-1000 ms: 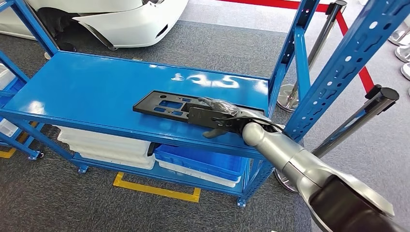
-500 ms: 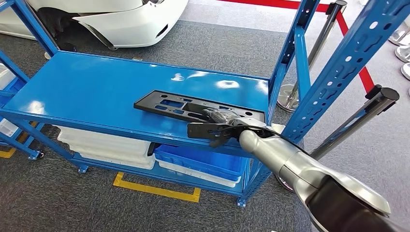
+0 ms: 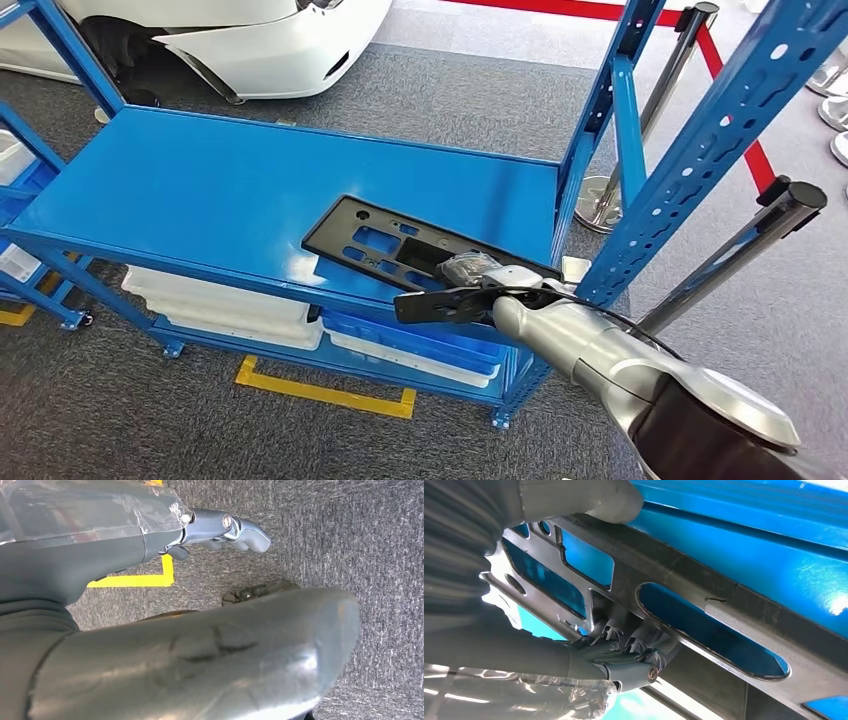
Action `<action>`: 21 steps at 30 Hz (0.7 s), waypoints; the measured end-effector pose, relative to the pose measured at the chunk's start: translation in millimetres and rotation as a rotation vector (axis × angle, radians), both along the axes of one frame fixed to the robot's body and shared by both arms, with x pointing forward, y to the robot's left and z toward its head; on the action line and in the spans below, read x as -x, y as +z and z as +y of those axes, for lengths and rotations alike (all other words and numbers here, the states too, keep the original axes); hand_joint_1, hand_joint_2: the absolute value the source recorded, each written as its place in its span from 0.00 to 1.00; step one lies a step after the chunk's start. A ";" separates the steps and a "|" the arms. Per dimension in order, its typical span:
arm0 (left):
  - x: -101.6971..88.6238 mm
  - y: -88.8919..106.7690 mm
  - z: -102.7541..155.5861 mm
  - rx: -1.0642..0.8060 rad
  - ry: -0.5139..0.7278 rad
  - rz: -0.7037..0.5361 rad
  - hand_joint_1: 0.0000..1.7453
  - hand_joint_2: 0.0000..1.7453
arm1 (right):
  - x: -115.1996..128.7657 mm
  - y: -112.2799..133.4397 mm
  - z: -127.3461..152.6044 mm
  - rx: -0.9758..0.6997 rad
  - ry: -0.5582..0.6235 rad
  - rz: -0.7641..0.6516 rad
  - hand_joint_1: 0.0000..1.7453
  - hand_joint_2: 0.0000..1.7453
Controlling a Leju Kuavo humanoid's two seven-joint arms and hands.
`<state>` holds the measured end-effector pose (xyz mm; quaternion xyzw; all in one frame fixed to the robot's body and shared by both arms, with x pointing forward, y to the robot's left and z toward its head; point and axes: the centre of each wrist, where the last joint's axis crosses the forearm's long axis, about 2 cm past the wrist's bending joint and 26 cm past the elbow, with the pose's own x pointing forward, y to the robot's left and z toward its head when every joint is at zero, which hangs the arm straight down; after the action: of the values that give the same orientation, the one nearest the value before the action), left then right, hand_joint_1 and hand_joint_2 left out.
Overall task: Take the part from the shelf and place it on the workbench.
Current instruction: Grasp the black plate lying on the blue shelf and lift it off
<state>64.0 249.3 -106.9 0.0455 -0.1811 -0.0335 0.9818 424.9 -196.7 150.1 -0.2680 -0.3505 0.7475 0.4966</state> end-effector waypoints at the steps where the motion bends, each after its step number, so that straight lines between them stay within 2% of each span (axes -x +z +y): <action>1: 0.1 0.0 0.0 0.000 0.000 -0.001 0.00 0.00 | 0.1 -0.4 -0.2 0.003 0.001 -0.008 1.00 1.00; 21: 0.1 0.0 -0.1 0.005 -0.009 -0.004 0.00 0.00 | -0.7 0.0 -0.8 -0.060 0.038 -0.149 1.00 1.00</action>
<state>63.9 249.1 -106.9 0.0423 -0.1833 -0.0373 0.9814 425.6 -197.5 150.1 -0.3012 -0.4137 0.7241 0.4625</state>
